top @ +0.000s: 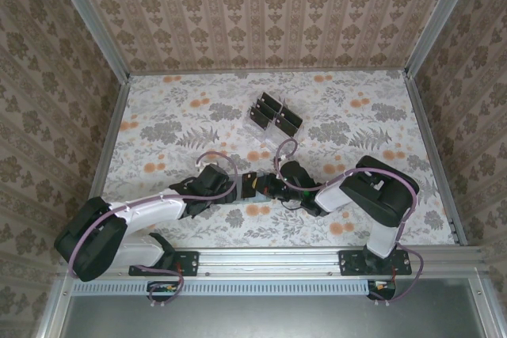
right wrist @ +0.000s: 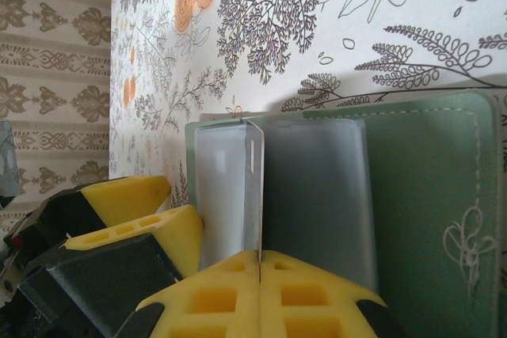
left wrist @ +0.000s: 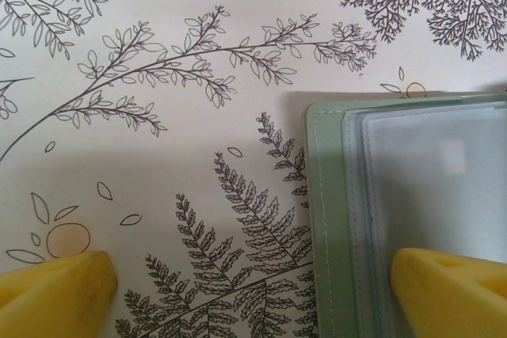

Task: Put the credit cards into the card holder

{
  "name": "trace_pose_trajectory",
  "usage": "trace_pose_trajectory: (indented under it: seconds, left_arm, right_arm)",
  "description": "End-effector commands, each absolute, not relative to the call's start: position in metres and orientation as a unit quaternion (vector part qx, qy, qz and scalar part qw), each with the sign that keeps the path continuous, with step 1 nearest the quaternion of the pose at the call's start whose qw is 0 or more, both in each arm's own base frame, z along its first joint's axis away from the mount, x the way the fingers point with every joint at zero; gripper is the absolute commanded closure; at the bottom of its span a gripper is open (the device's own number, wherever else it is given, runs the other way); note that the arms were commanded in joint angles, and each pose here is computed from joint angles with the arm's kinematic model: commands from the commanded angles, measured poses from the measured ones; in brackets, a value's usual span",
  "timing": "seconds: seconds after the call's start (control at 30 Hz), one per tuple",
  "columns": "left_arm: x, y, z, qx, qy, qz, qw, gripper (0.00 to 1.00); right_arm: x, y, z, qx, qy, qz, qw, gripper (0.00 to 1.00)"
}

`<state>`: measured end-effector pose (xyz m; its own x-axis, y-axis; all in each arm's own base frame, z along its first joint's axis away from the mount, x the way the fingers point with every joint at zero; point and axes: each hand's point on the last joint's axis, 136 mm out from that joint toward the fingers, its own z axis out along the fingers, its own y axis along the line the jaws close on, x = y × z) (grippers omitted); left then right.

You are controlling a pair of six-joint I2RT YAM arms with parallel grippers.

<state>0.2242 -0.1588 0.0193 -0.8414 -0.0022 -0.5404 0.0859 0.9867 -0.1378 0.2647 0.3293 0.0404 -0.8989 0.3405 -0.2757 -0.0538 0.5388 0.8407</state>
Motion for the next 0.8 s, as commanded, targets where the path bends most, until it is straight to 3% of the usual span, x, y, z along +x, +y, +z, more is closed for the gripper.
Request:
trace_pose_trajectory:
  seconds: [0.0, 0.77]
  left_arm:
    - [0.197, -0.135, -0.011, 0.025, 0.974, -0.037, 0.223, 0.00]
    - [0.197, -0.136, -0.011, 0.026, 0.974, -0.037, 0.223, 0.00]
  right_arm:
    - [0.251, 0.326, 0.024, 0.083, 0.865, 0.461, 0.179, 1.00]
    - [0.249, 0.337, 0.013, 0.078, 0.872, 0.459, 0.153, 1.00]
